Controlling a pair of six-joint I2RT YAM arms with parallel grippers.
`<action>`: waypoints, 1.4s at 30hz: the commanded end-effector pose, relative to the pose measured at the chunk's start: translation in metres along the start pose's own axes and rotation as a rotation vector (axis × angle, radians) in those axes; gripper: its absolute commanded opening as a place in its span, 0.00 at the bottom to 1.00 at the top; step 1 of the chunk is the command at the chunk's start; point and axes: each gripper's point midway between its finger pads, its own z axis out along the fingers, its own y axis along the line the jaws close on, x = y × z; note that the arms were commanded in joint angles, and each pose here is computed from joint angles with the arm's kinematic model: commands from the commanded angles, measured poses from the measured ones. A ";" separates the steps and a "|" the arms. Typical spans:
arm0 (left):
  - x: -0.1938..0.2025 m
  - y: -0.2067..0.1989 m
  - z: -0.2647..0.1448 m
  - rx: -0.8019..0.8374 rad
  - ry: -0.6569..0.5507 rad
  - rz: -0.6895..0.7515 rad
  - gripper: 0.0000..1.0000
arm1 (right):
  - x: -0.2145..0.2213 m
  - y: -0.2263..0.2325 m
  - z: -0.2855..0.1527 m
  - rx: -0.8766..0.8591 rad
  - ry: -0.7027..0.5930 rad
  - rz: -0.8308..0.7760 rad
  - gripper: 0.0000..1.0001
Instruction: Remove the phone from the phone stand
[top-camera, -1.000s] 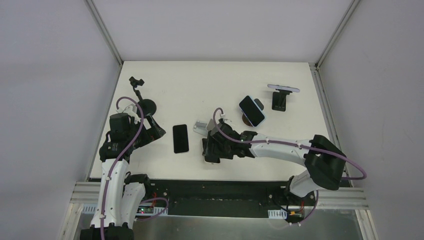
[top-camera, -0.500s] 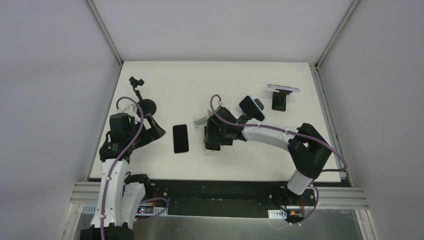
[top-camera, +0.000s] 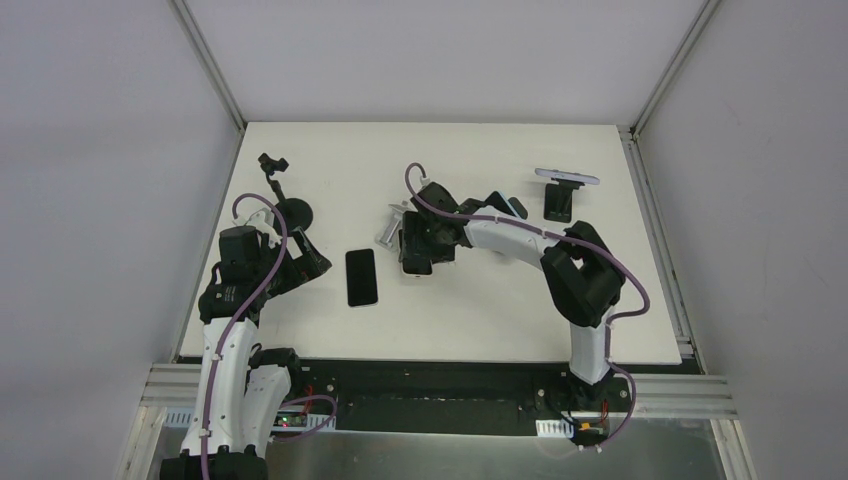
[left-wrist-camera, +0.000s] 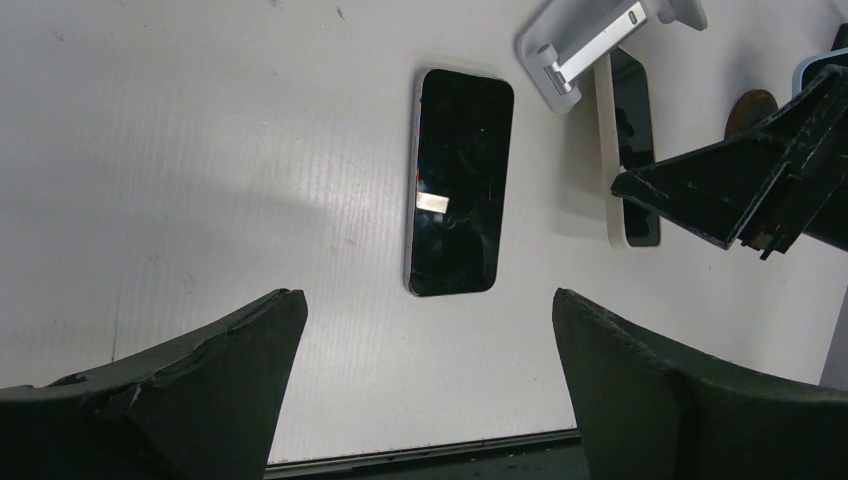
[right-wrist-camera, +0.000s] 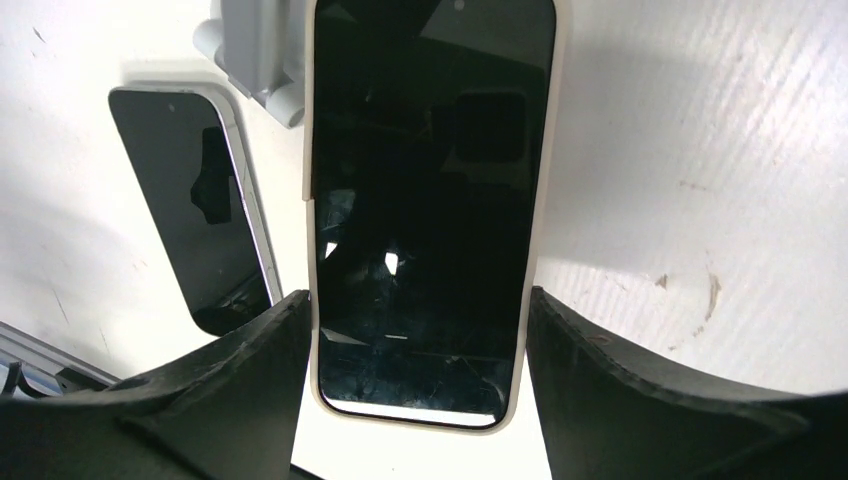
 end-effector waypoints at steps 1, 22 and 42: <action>-0.006 -0.008 -0.005 0.023 -0.015 0.002 1.00 | -0.011 0.018 -0.006 -0.053 -0.002 -0.017 0.49; -0.005 -0.008 -0.004 0.025 -0.008 0.000 1.00 | 0.044 0.011 -0.041 0.054 0.001 -0.232 0.49; -0.005 -0.008 -0.005 0.027 -0.012 0.003 1.00 | 0.042 -0.004 -0.029 0.188 -0.001 -0.160 0.97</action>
